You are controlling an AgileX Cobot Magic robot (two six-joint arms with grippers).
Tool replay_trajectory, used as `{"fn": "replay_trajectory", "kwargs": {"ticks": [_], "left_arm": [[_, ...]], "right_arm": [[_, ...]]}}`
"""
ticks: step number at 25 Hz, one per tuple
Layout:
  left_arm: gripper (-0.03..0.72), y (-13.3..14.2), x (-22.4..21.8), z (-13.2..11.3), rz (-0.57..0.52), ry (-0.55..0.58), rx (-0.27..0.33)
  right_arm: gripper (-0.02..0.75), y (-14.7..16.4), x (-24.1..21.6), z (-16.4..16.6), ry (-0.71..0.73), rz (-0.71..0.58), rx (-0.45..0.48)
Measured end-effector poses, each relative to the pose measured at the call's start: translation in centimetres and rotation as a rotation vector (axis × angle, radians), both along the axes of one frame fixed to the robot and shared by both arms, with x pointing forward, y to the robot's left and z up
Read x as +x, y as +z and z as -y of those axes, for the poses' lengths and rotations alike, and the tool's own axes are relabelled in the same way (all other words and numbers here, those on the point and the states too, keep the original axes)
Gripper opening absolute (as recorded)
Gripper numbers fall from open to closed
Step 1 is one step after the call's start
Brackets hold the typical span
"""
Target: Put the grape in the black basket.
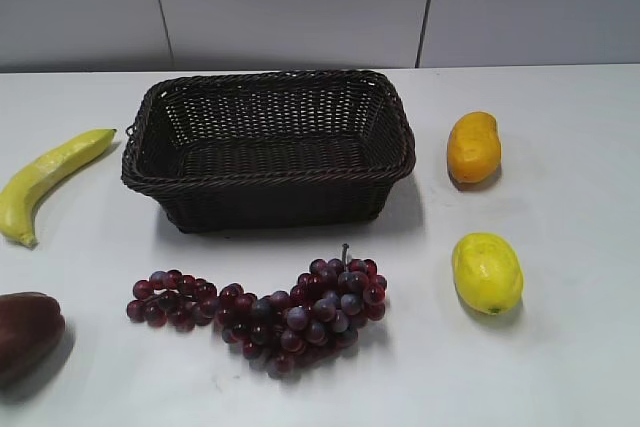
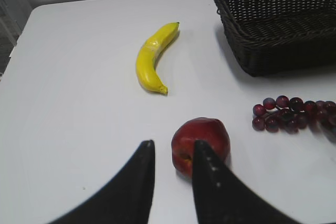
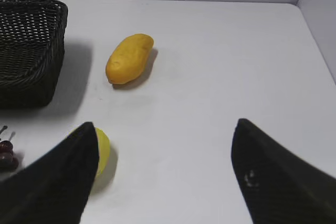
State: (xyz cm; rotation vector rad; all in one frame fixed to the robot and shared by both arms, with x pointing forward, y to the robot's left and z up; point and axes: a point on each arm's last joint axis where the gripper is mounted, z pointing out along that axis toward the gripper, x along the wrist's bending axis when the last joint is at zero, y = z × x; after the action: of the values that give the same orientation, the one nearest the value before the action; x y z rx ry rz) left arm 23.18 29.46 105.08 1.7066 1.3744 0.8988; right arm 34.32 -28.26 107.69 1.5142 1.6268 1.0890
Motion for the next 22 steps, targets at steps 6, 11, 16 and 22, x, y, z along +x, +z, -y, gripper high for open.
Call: {"fn": "replay_trajectory", "kwargs": {"ticks": [6, 11, 16, 22], "left_arm": [[0.232, 0.0, 0.0, 0.0, 0.0, 0.0, 0.0], [0.232, 0.0, 0.0, 0.0, 0.0, 0.0, 0.0], [0.232, 0.0, 0.0, 0.0, 0.0, 0.0, 0.0], [0.232, 0.0, 0.0, 0.0, 0.0, 0.0, 0.0]], "right_arm": [[0.594, -2.5, 4.6, -2.3, 0.181, -0.194, -0.001], [0.594, -3.8, 7.6, -5.5, 0.362, -0.31, 0.027], [0.594, -4.6, 9.7, -10.2, 0.554, -0.385, -0.031], [0.603, -6.9, 11.4, -15.8, 0.798, -0.466, -0.223]]}}
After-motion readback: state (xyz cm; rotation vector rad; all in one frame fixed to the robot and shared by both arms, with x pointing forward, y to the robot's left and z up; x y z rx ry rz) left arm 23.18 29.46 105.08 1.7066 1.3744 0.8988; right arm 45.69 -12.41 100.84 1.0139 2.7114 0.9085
